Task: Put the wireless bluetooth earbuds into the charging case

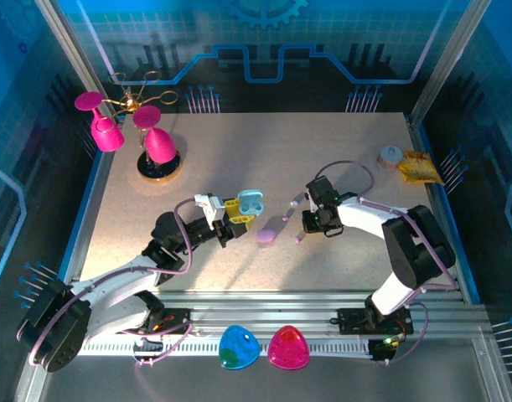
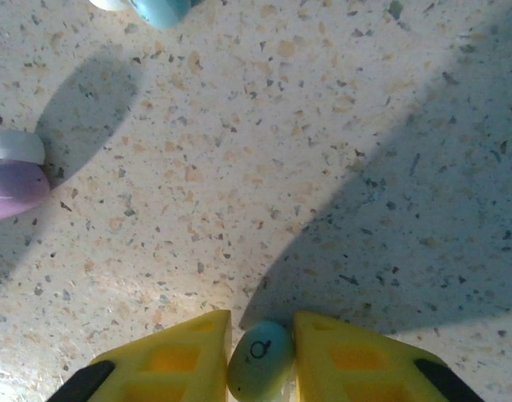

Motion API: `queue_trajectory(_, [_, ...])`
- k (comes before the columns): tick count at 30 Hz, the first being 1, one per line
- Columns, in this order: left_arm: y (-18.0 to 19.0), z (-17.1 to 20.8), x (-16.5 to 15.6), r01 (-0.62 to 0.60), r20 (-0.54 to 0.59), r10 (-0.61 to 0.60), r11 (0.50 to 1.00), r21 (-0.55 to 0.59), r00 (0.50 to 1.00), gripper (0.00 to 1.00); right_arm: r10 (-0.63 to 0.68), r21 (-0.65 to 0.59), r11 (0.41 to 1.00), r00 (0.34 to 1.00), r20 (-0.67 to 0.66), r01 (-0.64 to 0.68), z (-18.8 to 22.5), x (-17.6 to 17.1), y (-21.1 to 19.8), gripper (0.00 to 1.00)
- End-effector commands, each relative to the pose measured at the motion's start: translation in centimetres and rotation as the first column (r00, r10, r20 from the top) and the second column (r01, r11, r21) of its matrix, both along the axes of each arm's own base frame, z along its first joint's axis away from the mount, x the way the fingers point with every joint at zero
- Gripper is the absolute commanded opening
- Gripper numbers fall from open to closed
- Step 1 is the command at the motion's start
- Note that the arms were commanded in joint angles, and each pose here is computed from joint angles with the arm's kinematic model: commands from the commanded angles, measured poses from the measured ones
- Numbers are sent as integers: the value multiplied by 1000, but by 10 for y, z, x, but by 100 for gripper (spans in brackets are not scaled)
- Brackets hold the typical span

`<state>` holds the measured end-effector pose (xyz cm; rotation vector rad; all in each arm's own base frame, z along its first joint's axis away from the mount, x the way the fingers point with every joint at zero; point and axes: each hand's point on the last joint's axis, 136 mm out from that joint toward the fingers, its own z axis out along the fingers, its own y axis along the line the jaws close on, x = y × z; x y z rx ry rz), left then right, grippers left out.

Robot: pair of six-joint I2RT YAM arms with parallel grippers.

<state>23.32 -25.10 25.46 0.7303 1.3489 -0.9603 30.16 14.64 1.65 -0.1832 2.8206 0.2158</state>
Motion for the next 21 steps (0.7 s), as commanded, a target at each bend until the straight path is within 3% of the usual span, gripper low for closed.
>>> queue_trajectory(1, [1, 17, 2, -4, 63, 6, 1000, -24, 998, 21, 14, 21, 1000, 999, 49, -15, 9, 20, 9, 18])
queue_trajectory(14, [1, 16, 1, -5, 59, 6, 1000, -27, 998, 21, 22, 67, 997, 992, 122, -30, 28, 16, 12, 16])
queue_trajectory(21, [0, 15, 2, -3, 57, 4, 1000, -29, 998, 21, 57, 197, 975, 975, 217, -101, 57, 8, 28, 16])
